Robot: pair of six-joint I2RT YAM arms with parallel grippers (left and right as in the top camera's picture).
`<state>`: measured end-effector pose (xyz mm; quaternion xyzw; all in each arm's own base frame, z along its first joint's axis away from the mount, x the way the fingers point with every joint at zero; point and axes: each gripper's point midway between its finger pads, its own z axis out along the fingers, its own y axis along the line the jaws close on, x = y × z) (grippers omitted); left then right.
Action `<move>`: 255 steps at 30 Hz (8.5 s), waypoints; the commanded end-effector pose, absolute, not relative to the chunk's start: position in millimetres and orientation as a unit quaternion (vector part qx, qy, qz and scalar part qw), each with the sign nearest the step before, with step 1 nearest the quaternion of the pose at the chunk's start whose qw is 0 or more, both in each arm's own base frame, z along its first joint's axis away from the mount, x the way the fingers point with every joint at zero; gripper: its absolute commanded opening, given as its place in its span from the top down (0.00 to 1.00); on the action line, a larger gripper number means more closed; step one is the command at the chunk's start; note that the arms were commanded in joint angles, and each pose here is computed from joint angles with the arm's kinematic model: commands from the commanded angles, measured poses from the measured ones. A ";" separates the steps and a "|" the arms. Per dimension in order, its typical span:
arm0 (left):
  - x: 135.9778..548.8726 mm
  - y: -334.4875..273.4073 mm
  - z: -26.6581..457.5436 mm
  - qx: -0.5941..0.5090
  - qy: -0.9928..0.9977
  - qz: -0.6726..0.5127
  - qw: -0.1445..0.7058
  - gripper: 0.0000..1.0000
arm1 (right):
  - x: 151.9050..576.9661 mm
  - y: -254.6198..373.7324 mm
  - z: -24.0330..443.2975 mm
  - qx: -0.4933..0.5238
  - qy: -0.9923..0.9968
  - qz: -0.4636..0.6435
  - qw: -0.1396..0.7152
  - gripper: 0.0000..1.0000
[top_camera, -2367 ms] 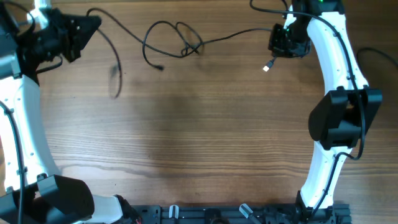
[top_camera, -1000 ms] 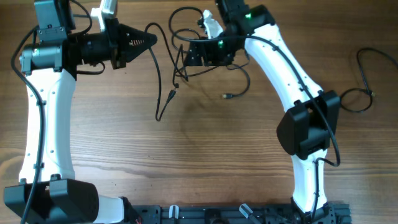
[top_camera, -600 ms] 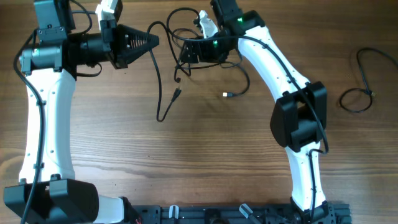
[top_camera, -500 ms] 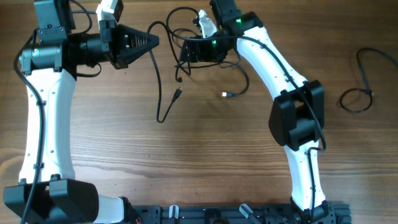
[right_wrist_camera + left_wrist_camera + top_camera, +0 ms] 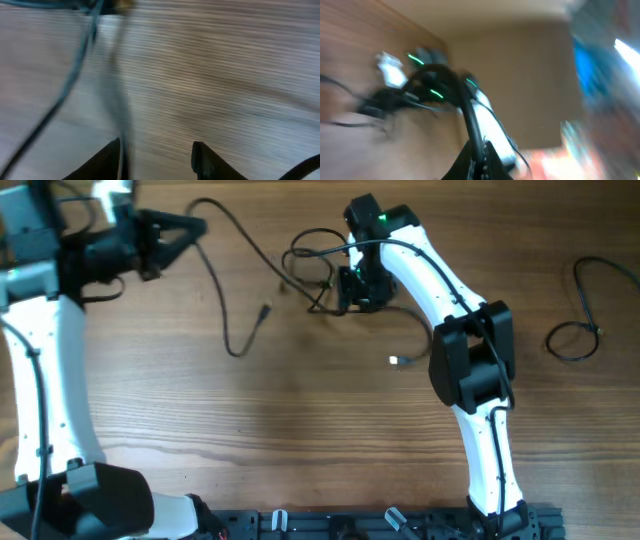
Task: Untangle cables
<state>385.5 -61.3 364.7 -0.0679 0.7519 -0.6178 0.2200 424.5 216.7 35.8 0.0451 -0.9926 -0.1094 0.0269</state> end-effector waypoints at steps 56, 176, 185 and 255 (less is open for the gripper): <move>431.8 -63.3 194.9 -0.197 0.899 -0.368 0.131 0.96 | 388.5 265.8 142.9 0.284 -0.927 -0.226 -0.096 0.21; 399.6 -163.8 172.8 -0.186 0.949 -0.186 0.176 0.00 | 452.5 25.3 236.8 -0.133 -0.923 -0.252 -0.259 0.03; 395.0 -98.0 243.4 -0.245 0.913 -0.204 0.255 0.00 | 442.1 100.5 233.6 -0.055 -0.935 -0.256 -0.238 0.03; 403.4 -16.6 195.6 -0.330 0.912 -0.108 0.220 0.23 | 461.5 -328.9 342.0 -0.482 -0.734 0.083 -0.471 0.96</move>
